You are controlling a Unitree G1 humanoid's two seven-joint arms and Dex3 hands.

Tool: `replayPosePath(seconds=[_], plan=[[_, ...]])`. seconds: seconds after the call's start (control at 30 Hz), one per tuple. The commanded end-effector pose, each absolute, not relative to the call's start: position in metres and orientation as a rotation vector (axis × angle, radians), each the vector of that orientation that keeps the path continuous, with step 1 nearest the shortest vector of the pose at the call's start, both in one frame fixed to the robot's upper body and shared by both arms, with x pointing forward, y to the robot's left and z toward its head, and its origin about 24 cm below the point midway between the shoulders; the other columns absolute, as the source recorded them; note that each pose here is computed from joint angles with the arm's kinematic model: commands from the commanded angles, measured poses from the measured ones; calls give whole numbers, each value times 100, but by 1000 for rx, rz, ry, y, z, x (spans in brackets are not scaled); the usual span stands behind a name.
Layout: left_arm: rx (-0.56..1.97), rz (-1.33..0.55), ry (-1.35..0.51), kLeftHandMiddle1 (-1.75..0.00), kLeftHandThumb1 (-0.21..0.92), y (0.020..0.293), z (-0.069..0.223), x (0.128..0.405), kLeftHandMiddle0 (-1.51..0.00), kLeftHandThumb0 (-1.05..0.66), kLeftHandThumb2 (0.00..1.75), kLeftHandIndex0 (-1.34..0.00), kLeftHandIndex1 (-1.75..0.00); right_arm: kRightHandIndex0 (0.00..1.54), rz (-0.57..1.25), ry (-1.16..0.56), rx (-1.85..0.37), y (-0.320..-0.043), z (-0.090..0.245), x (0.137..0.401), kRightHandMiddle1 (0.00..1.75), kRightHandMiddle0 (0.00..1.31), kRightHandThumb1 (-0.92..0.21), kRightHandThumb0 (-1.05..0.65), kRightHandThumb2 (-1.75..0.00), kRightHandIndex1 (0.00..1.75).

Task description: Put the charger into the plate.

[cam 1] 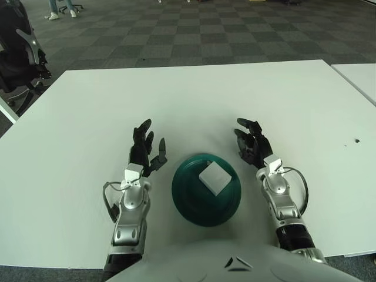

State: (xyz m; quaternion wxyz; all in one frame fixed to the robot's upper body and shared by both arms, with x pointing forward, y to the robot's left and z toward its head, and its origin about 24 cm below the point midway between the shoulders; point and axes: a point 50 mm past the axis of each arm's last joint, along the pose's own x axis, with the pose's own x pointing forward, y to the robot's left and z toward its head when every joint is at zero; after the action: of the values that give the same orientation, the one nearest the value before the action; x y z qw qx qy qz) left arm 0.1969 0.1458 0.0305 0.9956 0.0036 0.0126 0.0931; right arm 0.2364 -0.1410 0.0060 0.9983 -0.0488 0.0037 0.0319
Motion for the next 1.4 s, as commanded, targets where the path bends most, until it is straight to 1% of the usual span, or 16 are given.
replayPosePath(seconds=[0.0, 0.2, 0.33, 0.5, 1.0, 1.37], plan=[[21, 195, 12, -6, 92, 143, 30, 195, -37, -65, 90, 0, -80, 29, 36, 34, -72, -140, 3, 230, 56, 0, -92, -65, -65, 8], [27, 186, 21, -6, 92, 140, 27, 195, -40, -69, 90, -1, -85, 27, 24, 23, -62, -138, 7, 228, 48, 0, -92, -68, -62, 4], [13, 176, 39, -7, 92, 138, 24, 196, -42, -70, 89, -2, -87, 27, 24, 20, -54, -137, 8, 227, 46, 0, -92, -68, -62, 4], [-7, 168, 68, -9, 92, 138, 21, 197, -45, -71, 89, -3, -89, 28, 34, 19, -61, -136, 9, 226, 46, 0, -92, -68, -62, 3], [2, 154, 34, -12, 92, 138, 22, 196, -51, -73, 88, -6, -94, 28, 57, 15, -83, -135, 11, 224, 51, 0, -92, -69, -65, 1], [-10, 125, 41, -17, 92, 136, 21, 195, -54, -72, 86, -3, -94, 29, 79, 19, -80, -136, 14, 224, 49, 0, -92, -67, -61, 1]])
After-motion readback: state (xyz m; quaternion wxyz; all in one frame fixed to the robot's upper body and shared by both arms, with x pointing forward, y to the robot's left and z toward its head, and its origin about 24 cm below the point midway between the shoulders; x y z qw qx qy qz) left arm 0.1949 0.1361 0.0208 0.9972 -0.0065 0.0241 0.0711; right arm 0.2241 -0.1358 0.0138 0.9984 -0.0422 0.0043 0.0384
